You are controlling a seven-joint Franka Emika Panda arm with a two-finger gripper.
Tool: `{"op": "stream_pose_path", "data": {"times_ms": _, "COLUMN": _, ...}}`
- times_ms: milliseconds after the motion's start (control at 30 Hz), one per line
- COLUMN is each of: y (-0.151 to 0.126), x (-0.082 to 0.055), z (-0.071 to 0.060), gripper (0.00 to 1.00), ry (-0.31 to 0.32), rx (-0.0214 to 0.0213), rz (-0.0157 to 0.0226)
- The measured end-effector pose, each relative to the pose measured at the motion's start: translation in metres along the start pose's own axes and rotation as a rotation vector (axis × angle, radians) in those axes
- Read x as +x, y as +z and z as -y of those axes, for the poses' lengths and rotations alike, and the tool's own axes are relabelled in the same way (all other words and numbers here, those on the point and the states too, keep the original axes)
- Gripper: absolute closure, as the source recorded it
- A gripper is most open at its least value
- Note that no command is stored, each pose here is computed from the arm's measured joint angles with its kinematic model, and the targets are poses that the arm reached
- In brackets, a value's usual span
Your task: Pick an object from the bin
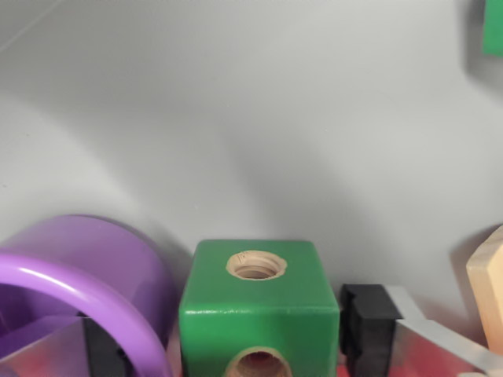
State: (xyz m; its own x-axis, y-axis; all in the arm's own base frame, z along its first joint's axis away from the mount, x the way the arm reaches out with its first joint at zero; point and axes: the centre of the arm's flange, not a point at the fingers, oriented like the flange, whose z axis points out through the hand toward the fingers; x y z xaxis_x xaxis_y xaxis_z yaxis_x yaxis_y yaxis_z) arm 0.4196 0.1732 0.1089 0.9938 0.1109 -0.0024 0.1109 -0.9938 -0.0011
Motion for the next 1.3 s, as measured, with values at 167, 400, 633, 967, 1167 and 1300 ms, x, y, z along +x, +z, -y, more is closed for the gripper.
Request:
{"op": "stream_pose_path", "data": {"times_ms": 167, "y": 0.0, "x": 0.0, "z": 0.0, "gripper": 1.0, "ry": 0.0, "rx": 0.0, "rz": -0.0002}}
{"op": "stream_pose_path", "data": {"times_ms": 400, "y": 0.0, "x": 0.0, "z": 0.0, "gripper": 1.0, "ry": 0.0, "rx": 0.0, "rz": -0.0002}}
{"op": "stream_pose_path", "data": {"times_ms": 633, "y": 0.0, "x": 0.0, "z": 0.0, "gripper": 1.0, "ry": 0.001, "rx": 0.0, "rz": -0.0006}}
{"op": "stream_pose_path", "data": {"times_ms": 967, "y": -0.009, "x": 0.001, "z": 0.0, "gripper": 1.0, "ry": -0.001, "rx": -0.0001, "rz": -0.0036}}
{"op": "stream_pose_path", "data": {"times_ms": 1167, "y": -0.022, "x": 0.001, "z": 0.0, "gripper": 1.0, "ry": -0.001, "rx": -0.0012, "rz": -0.0032}}
{"op": "stream_pose_path", "data": {"times_ms": 1300, "y": -0.031, "x": 0.001, "z": 0.0, "gripper": 1.0, "ry": -0.001, "rx": -0.0012, "rz": -0.0038}}
